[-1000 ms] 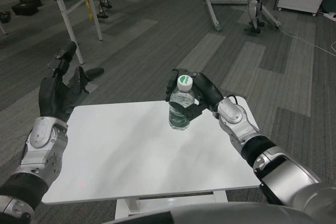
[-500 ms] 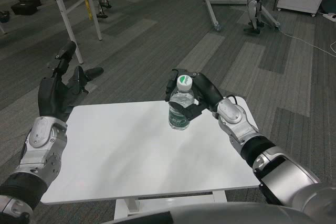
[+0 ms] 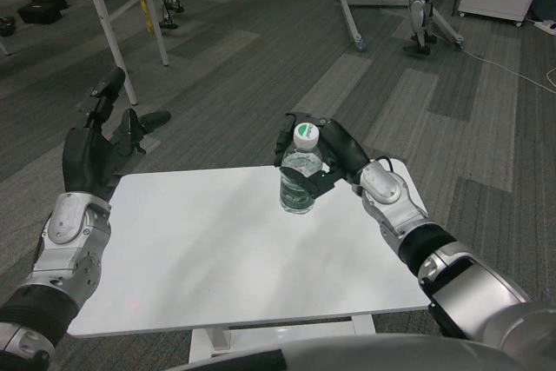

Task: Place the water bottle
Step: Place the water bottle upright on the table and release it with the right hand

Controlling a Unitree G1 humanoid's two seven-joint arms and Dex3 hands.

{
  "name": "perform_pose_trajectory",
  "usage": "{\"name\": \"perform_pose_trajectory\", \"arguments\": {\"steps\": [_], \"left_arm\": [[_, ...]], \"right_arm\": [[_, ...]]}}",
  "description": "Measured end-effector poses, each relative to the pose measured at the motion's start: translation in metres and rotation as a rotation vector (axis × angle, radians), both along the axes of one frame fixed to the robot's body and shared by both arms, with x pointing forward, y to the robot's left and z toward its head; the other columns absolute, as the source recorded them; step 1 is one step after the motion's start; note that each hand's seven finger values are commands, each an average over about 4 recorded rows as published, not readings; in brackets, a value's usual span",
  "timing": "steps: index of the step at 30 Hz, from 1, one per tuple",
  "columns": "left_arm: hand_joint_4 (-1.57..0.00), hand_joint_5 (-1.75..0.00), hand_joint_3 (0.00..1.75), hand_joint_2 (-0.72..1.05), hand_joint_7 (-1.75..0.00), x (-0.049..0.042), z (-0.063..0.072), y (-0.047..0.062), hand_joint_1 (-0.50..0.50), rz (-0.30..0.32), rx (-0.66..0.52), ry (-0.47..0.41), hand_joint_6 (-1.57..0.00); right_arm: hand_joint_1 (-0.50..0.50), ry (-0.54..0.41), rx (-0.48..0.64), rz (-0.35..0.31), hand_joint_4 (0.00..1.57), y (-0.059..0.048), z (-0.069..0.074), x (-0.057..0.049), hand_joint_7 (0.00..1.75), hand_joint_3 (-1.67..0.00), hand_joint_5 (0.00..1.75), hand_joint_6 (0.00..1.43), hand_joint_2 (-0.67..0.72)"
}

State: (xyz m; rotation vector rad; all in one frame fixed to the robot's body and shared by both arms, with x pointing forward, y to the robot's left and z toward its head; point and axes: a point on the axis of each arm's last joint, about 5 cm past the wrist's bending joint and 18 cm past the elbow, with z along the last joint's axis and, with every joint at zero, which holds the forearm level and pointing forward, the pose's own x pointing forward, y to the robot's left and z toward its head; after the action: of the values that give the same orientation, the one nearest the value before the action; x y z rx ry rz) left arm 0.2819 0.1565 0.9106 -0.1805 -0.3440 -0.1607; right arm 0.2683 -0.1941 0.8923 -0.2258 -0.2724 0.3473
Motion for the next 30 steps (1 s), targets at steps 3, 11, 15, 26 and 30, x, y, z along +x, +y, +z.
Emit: {"name": "perform_pose_trajectory", "arguments": {"steps": [3, 11, 15, 26, 30], "left_arm": [[-0.71, -0.72, 0.79, 1.05, -0.21, 0.0001, 0.0001, 0.0002, -0.46, 0.001, -0.001, 0.0, -0.26], [-0.71, -0.72, 0.79, 1.05, -0.21, 0.0001, 0.0002, 0.0004, -0.46, 0.002, -0.001, -0.001, -0.26], [-0.71, -0.72, 0.79, 1.05, -0.21, 0.0001, 0.0002, 0.0004, -0.47, 0.002, -0.001, -0.001, -0.26], [-0.71, -0.72, 0.79, 1.05, -0.21, 0.0001, 0.0001, 0.0006, -0.47, 0.003, 0.0, 0.0, -0.26], [-0.71, -0.72, 0.79, 1.05, -0.21, 0.0001, 0.0001, 0.0009, -0.47, 0.003, 0.0, 0.0, -0.26]], "right_arm": [[-0.46, -0.001, 0.002, -0.003, 1.43, -0.0005, 0.0002, 0.0001, 1.61, -1.27, 1.26, 1.03, -0.6], [-0.46, -0.002, 0.003, -0.007, 1.43, -0.0011, 0.0005, 0.0002, 1.61, -1.27, 1.26, 1.03, -0.6], [-0.46, -0.002, 0.003, -0.007, 1.43, -0.0011, 0.0005, 0.0002, 1.61, -1.27, 1.26, 1.03, -0.6], [-0.46, 0.001, 0.003, -0.008, 1.43, -0.0014, -0.0002, 0.0, 1.61, -1.27, 1.26, 1.03, -0.6], [-0.46, 0.007, 0.001, -0.011, 1.45, -0.002, -0.0012, -0.0002, 1.61, -1.27, 1.26, 1.03, -0.6]]}}
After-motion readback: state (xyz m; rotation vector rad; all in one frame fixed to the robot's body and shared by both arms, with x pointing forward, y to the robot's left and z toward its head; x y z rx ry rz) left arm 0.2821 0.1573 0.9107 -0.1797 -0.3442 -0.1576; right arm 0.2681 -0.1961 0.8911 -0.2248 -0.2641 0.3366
